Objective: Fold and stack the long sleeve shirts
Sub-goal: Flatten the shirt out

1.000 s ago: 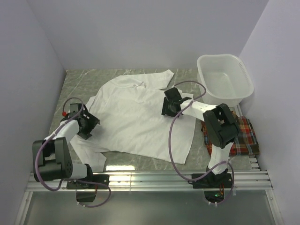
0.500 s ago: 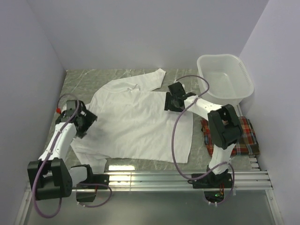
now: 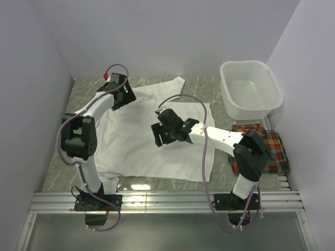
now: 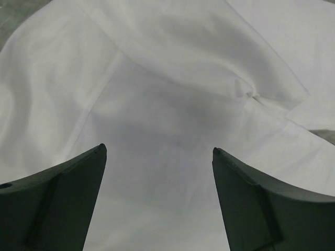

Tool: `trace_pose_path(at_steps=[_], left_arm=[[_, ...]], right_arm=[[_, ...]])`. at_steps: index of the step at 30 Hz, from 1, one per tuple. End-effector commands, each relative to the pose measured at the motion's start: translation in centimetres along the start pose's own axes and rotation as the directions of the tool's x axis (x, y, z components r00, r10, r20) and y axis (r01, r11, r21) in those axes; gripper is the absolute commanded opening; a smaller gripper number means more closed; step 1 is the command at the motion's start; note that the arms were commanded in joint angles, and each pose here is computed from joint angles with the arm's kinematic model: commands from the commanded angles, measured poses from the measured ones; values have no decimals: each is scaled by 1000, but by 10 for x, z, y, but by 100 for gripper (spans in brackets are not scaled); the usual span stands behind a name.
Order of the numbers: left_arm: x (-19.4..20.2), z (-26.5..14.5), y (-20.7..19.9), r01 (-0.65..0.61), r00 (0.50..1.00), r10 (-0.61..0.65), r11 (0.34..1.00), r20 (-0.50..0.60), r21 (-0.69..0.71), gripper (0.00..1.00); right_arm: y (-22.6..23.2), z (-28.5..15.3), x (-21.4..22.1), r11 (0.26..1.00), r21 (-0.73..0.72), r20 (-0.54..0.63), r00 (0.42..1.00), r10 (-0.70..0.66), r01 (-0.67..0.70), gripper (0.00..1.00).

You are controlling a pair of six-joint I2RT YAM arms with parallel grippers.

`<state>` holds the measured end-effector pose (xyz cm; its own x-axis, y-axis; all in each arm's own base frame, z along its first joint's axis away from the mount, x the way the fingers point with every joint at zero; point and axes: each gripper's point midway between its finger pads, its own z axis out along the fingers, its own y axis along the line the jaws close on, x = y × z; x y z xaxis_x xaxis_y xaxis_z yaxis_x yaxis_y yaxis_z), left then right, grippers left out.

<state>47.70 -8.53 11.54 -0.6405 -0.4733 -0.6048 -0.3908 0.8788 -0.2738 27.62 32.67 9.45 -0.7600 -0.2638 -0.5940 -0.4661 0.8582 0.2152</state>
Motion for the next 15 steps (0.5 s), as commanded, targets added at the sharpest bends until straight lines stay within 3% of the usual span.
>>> trace_pose_path(at_steps=[1, 7, 15], left_arm=[[-28, 18, -14, -55, 996, 55, 998, 66, 1, 88], [-25, 66, -20, -54, 996, 55, 998, 66, -18, 87], [-13, 113, 0, 1, 1000, 2, 995, 31, -103, 88]], right_arm=[[12, 5, 36, 996, -13, -100, 991, -94, 93, 71], [21, 12, 82, 977, -14, -216, 953, -212, 214, 72], [1, 15, 126, 956, 32, -344, 901, -263, 291, 72]])
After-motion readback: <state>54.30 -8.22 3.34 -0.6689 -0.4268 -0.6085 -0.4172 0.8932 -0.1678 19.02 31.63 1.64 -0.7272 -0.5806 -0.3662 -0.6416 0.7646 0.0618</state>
